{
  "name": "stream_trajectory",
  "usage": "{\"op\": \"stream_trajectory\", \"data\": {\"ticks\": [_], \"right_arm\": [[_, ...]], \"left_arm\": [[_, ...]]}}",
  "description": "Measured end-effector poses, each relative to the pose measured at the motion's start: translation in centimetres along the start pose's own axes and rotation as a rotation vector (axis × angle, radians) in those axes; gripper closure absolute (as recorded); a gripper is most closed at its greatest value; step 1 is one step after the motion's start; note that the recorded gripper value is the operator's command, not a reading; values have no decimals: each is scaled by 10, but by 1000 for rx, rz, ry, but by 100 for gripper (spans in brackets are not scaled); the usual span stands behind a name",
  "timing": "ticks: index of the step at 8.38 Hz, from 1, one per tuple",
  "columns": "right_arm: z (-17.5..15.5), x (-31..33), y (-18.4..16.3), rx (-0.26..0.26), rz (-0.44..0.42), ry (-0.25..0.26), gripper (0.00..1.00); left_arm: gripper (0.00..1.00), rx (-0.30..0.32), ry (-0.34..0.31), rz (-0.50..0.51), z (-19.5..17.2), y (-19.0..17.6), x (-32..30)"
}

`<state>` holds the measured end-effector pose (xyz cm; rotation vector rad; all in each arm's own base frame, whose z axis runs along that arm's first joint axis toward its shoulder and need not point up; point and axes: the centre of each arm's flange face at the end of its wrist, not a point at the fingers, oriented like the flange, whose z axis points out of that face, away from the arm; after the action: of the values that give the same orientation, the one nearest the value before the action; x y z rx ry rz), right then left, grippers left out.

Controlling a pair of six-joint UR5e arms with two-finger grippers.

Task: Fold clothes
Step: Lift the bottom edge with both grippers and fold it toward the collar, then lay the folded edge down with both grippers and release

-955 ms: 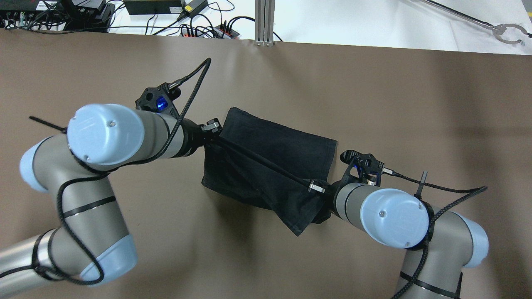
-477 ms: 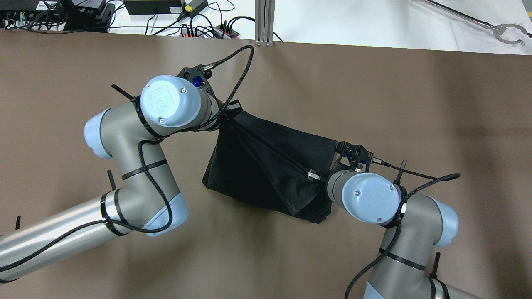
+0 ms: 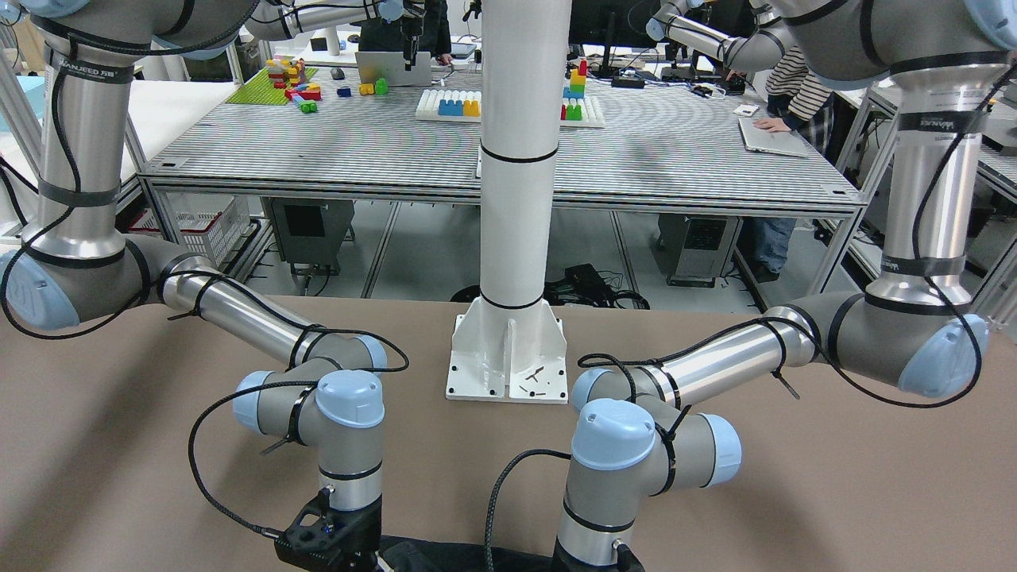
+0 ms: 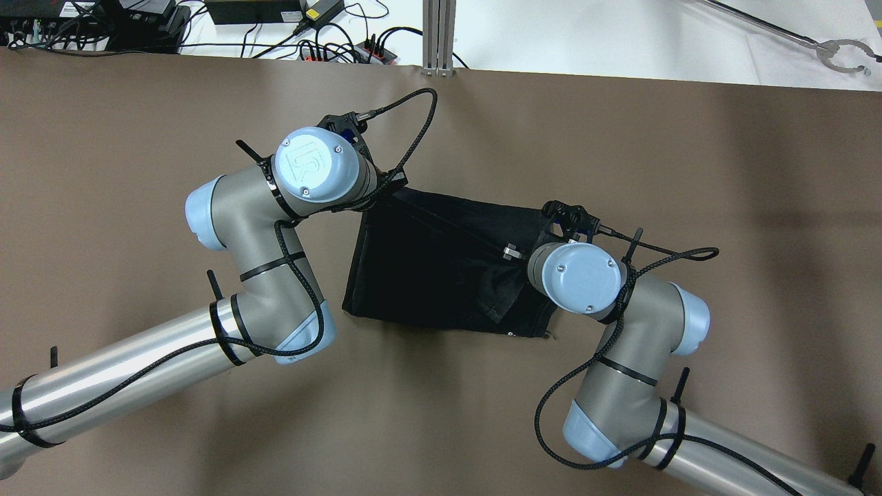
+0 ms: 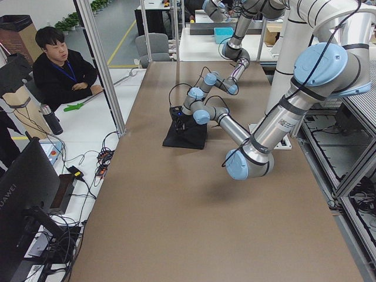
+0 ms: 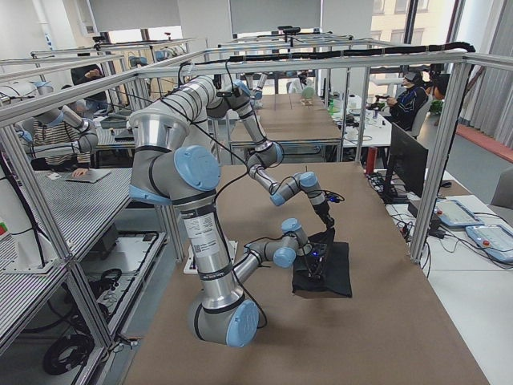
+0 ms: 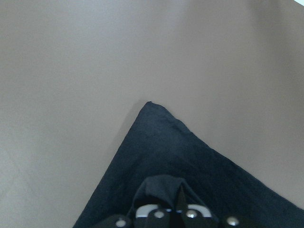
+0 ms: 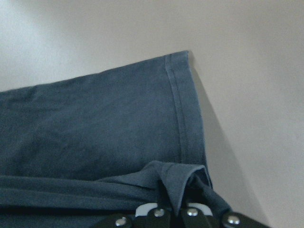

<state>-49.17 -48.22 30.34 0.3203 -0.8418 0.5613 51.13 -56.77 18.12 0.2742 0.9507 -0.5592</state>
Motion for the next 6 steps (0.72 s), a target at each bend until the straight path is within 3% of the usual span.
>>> {"op": "stream_trajectory", "data": {"ticks": [1,2,4,6], "right_arm": [[8,-7,-14,11,1,-1,24],[6,-14,-36,2,9,-11,8],[-15,-29,-86,-49,7,-53,7],[-37,-36,-109,-112,-19,-96,9]], "left_arm": [[5,1,-4,16,9,-1,-3],[5,2,-3,41,12,-2,-4],[5,9,27,57,-1,-14,0],[5,-26,72,45,-26,-34,1]]}}
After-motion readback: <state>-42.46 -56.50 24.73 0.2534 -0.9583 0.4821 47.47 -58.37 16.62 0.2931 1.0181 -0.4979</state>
